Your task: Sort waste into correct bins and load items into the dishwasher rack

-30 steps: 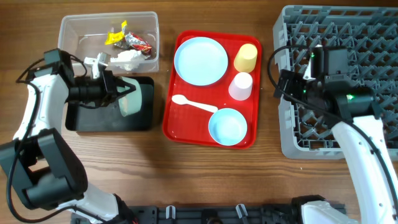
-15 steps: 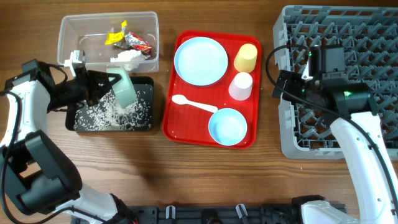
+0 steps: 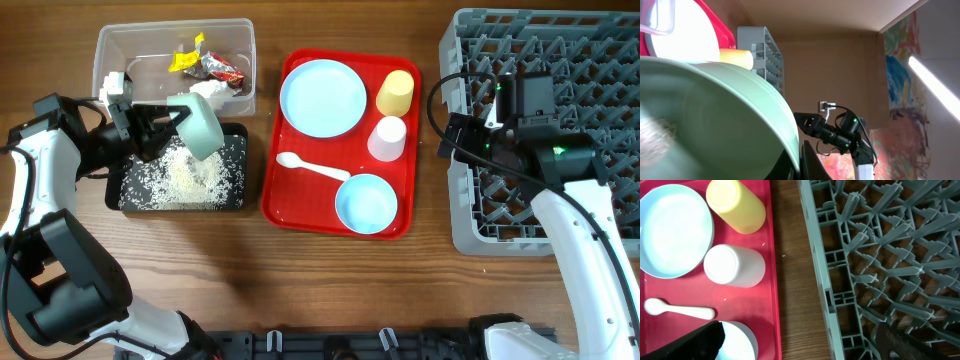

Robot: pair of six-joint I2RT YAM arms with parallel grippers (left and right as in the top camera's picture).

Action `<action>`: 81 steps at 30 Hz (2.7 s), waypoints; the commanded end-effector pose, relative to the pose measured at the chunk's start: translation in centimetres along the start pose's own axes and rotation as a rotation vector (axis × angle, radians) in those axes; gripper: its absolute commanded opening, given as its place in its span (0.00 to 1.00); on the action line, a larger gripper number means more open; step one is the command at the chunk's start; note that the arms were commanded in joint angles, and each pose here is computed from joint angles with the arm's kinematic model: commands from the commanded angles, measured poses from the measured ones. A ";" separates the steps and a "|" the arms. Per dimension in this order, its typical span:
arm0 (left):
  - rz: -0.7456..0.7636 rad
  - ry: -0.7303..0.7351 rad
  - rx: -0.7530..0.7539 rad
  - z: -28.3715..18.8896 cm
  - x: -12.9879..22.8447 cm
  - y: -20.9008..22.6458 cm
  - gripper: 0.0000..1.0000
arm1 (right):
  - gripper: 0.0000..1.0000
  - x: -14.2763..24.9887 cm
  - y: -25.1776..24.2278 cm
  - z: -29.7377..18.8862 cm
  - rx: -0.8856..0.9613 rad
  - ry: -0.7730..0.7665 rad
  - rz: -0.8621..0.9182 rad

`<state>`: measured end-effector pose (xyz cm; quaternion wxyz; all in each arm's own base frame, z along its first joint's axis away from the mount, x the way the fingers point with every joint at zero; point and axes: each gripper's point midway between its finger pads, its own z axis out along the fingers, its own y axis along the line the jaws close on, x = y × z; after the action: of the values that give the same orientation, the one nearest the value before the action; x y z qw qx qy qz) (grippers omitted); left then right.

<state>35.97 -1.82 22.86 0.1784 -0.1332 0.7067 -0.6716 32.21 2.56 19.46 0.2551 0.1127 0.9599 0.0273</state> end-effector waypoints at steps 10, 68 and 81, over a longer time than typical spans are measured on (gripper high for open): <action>0.028 -0.013 0.039 -0.3 -0.5 -0.8 0.04 | 1.00 0.0 0.1 0.3 -0.004 0.013 0.013; 0.424 -0.085 -1.292 4.4 -0.2 5.0 1.00 | 0.67 13.4 7.4 10.1 -0.152 0.487 -0.136; 0.151 -0.429 -1.363 -8.3 -6.2 5.6 1.00 | 0.04 14.1 6.5 12.1 -0.130 0.418 -0.080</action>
<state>38.20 8.39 17.76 0.2335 -0.2848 0.9293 -0.0271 27.36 12.92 2.35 0.0457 0.0411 0.9900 0.1271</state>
